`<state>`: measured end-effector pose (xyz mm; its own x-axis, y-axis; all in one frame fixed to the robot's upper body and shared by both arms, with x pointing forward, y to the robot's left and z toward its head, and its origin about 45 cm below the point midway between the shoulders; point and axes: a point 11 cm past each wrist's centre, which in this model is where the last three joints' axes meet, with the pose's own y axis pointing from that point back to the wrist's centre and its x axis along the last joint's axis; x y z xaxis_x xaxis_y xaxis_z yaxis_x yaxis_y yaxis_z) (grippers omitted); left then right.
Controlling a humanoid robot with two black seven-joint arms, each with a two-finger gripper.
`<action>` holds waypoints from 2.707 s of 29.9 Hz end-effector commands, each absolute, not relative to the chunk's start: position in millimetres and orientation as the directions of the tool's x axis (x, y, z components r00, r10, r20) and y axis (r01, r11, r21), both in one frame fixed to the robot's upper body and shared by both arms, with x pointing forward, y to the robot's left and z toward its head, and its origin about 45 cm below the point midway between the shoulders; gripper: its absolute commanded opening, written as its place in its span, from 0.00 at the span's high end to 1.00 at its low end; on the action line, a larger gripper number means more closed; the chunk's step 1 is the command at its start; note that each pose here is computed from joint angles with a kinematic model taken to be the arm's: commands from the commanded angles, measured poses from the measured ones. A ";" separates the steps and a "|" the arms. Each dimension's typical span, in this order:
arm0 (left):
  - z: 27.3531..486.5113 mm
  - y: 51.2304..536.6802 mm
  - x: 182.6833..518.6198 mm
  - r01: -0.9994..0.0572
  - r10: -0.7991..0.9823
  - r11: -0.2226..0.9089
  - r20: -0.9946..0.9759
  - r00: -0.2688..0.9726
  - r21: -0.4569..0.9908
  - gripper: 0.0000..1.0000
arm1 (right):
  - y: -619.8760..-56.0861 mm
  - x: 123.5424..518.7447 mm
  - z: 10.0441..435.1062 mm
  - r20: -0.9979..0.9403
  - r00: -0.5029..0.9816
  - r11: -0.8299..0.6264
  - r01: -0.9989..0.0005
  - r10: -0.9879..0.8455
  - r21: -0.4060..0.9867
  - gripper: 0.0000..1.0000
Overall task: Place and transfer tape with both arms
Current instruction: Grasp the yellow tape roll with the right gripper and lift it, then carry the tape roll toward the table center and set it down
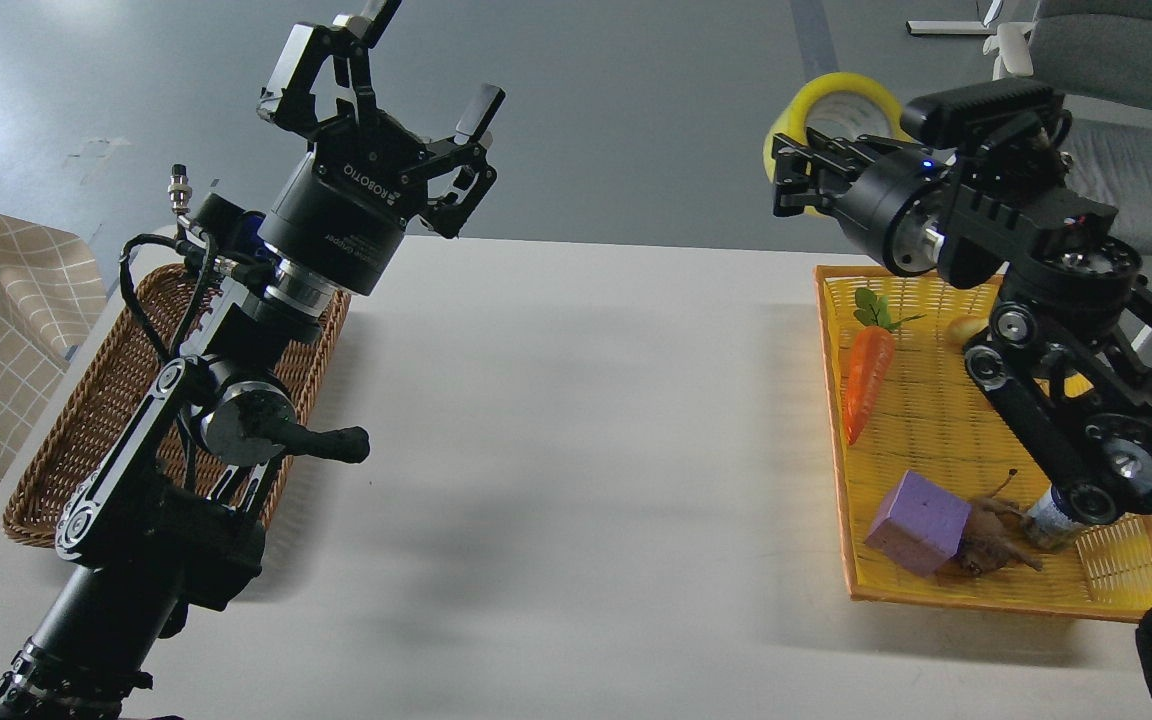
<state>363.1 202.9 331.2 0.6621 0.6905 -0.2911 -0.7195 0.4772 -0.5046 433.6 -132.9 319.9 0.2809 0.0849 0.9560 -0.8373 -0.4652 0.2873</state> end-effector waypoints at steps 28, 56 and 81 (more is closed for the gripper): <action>330.3 214.2 362.0 -0.733 0.707 0.454 -0.295 0.642 -0.506 0.02 | -47.9 397.4 219.6 0.854 0.453 -0.534 -0.670 0.257 0.516 0.88; 329.2 214.4 362.2 -0.737 0.709 0.451 -0.299 0.639 -0.504 0.02 | -39.9 377.4 184.6 0.769 0.589 -0.600 -0.529 0.250 0.600 0.87; 329.6 215.6 362.2 -0.736 0.710 0.451 -0.296 0.639 -0.505 0.02 | -41.2 354.9 147.0 0.707 0.621 -0.593 -0.443 0.338 0.672 0.86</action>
<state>362.2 215.1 329.5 0.6394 0.7094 -0.2966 -0.7355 0.4518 -0.5049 357.6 -41.4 150.3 0.6184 0.3306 0.7129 -0.4529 -0.5914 0.6672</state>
